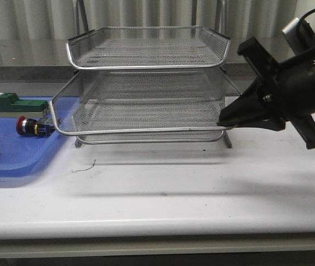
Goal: Place button on rack with both arms
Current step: 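Pull the middle wire tray out toward the robot with the right gripper, then open the right gripper and withdraw it from the tray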
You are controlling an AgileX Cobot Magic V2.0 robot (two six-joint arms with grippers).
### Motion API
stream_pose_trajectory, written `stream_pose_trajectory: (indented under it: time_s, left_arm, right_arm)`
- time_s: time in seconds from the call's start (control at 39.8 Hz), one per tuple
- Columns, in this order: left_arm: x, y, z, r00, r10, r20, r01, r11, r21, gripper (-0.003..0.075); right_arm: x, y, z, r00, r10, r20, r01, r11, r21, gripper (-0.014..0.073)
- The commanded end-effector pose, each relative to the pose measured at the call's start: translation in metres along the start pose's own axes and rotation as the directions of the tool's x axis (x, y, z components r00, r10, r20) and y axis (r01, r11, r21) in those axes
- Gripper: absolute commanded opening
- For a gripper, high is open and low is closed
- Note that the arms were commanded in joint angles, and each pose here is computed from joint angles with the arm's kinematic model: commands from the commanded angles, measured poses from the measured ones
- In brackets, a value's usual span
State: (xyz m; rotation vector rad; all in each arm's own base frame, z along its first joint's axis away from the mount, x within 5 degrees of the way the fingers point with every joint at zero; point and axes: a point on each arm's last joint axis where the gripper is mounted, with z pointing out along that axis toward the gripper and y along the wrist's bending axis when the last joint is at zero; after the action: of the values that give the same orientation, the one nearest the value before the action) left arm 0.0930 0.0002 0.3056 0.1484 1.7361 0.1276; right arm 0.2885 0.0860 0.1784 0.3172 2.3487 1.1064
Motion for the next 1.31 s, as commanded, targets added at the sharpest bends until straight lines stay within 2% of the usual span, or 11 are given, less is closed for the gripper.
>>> stream_pose_trajectory:
  time_s: [0.0,0.18,0.48,0.55,0.68,0.73,0.78,0.88,0.98,1.21,1.28]
  left_arm:
    - [-0.016,0.003,-0.001,0.996,-0.008,0.09,0.01,1.0,-0.021,0.0585]
    - [-0.016,0.003,-0.001,0.996,-0.008,0.09,0.01,1.0,-0.021,0.0585]
    - [-0.016,0.003,-0.001,0.996,-0.008,0.09,0.01,1.0,-0.021,0.0585]
    - [-0.016,0.003,-0.001,0.996,-0.008,0.09,0.01,1.0,-0.021,0.0585]
    - [-0.016,0.003,-0.001,0.996,-0.008,0.09,0.01,1.0,-0.021,0.0585]
    - [-0.016,0.003,-0.001,0.996,-0.008,0.09,0.01,1.0,-0.021,0.0585]
    - [-0.016,0.003,-0.001,0.996,-0.008,0.09,0.01,1.0,-0.021,0.0585]
    - [-0.016,0.003,-0.001,0.996,-0.008,0.09,0.01,1.0,-0.021,0.0585]
    - [-0.016,0.003,-0.001,0.996,-0.008,0.09,0.01,1.0,-0.021,0.0585]
    - [-0.016,0.003,-0.001,0.996,-0.008,0.09,0.01,1.0,-0.021,0.0585]
    - [-0.016,0.003,-0.001,0.996,-0.008,0.09,0.01,1.0,-0.021,0.0585]
  right_arm:
    - [0.01,0.012,-0.016,0.998,-0.056,0.011,0.057,0.995,-0.077,0.0066]
    - [0.03,0.007,-0.026,0.999,-0.045,-0.009,0.044,0.996,-0.081,0.0066]
    - [0.03,0.007,-0.026,0.999,-0.048,0.0,0.048,0.996,-0.079,0.0081]
    - [0.03,0.007,-0.026,0.998,-0.063,0.002,0.062,0.995,-0.081,0.0162]
    - [0.028,0.009,-0.026,0.997,-0.072,0.005,0.072,0.993,-0.092,0.0398]
    - [0.028,0.01,-0.026,0.997,-0.078,0.005,0.078,0.992,-0.098,0.0466]
    - [0.028,0.011,-0.028,0.996,-0.09,0.01,0.091,0.991,-0.102,0.0502]
    - [0.025,0.014,-0.034,0.992,-0.118,0.043,0.121,0.988,-0.097,0.0501]
    - [0.018,0.02,-0.049,0.983,-0.153,0.103,0.163,0.982,-0.093,0.0426]
    - [0.003,0.051,-0.083,0.915,-0.367,0.169,0.377,0.926,-0.03,0.0018]
    - [-0.002,0.062,-0.092,0.888,-0.432,0.158,0.438,0.899,0.0,-0.0059]
